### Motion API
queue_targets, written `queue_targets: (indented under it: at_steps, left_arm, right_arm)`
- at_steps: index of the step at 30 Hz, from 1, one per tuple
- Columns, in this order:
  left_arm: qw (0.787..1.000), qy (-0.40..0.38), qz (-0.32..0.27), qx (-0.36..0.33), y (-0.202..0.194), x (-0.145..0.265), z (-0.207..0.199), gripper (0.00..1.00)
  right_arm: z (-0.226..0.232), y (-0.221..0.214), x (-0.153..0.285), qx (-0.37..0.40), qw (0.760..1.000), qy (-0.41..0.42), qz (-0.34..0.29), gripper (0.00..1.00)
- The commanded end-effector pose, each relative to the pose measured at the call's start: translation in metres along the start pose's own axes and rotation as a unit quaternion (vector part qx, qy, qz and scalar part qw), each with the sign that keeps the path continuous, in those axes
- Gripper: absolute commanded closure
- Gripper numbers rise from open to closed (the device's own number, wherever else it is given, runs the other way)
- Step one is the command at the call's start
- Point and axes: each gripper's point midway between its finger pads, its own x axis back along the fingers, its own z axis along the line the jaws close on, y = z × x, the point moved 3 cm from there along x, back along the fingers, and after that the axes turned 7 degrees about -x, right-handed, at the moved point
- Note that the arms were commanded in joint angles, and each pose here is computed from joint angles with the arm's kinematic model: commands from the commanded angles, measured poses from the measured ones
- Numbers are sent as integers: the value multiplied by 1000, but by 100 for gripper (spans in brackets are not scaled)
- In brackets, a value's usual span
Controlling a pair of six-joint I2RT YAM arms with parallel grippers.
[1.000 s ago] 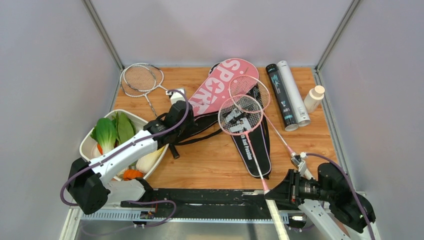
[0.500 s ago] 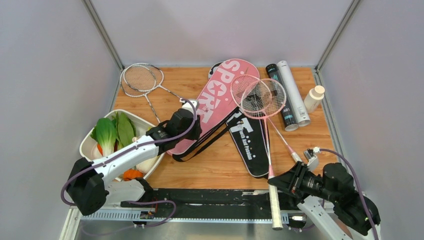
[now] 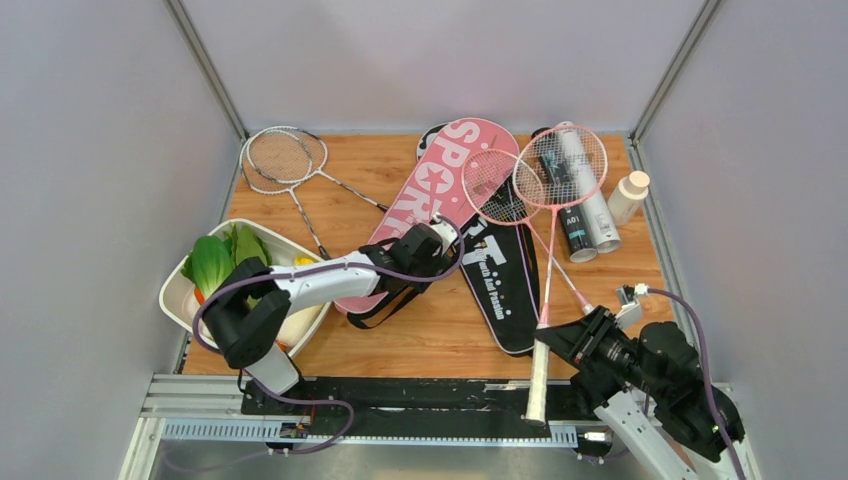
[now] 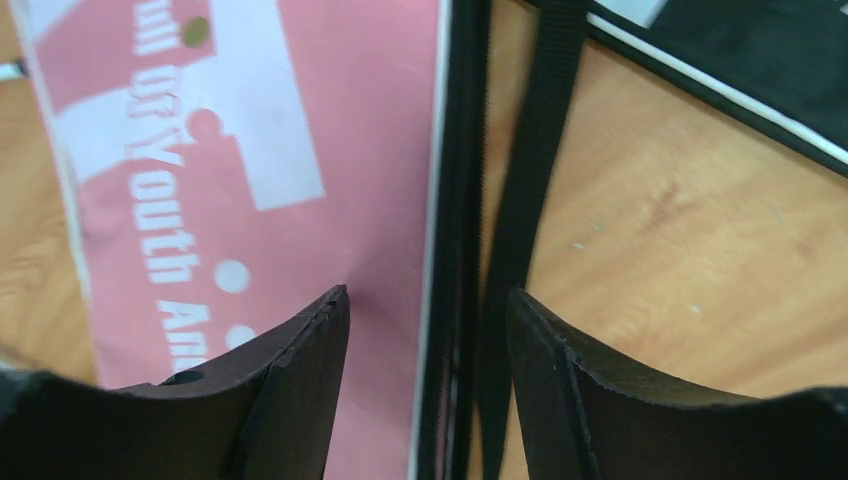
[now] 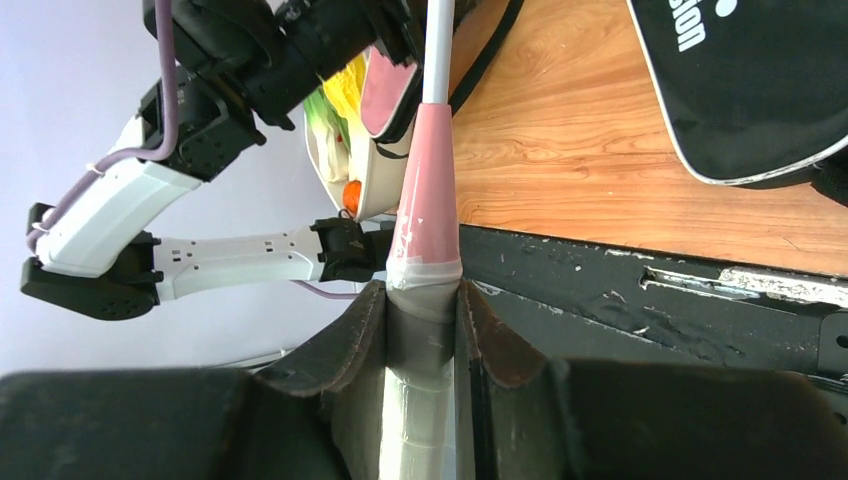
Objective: Pack up the badminton gear
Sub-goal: Open the racket bag at the center of the board.
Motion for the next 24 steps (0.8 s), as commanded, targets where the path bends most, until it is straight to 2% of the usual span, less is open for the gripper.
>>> queue_targets:
  at_steps: [1, 4, 6, 8, 9, 11, 14, 20, 24]
  left_arm:
    - [992, 101, -1, -72, 22, -3, 31, 36]
    - [987, 134, -4, -85, 25, -1, 41, 43]
    - [986, 141, -9, -92, 28, -1, 43, 56]
    - [985, 144, -7, -98, 28, -2, 44, 77]
    - [984, 143, -2, -103, 26, -4, 44, 92]
    - [985, 141, -3, -101, 28, -4, 43, 99]
    - [986, 144, -20, -78, 41, 4, 46, 100]
    - [991, 95, -72, 69, 92, 40, 61, 100]
    - [980, 128, -72, 136, 104, 47, 76, 100]
  right_arm:
    - [17, 4, 0, 21, 998, 58, -13, 100]
    - [17, 4, 0, 30, 998, 58, -12, 100]
    - [16, 2, -1, 34, 998, 57, -7, 100]
    - [13, 0, -2, 36, 998, 55, 1, 100]
    - [12, -1, -3, 38, 998, 54, 5, 100]
    - [11, -4, -4, 43, 997, 57, 15, 100]
    - [11, -12, -4, 61, 995, 63, 45, 100]
    - [-1, -49, 1, 72, 976, 82, 188, 100]
    - [-11, -60, 17, 64, 971, 58, 221, 100]
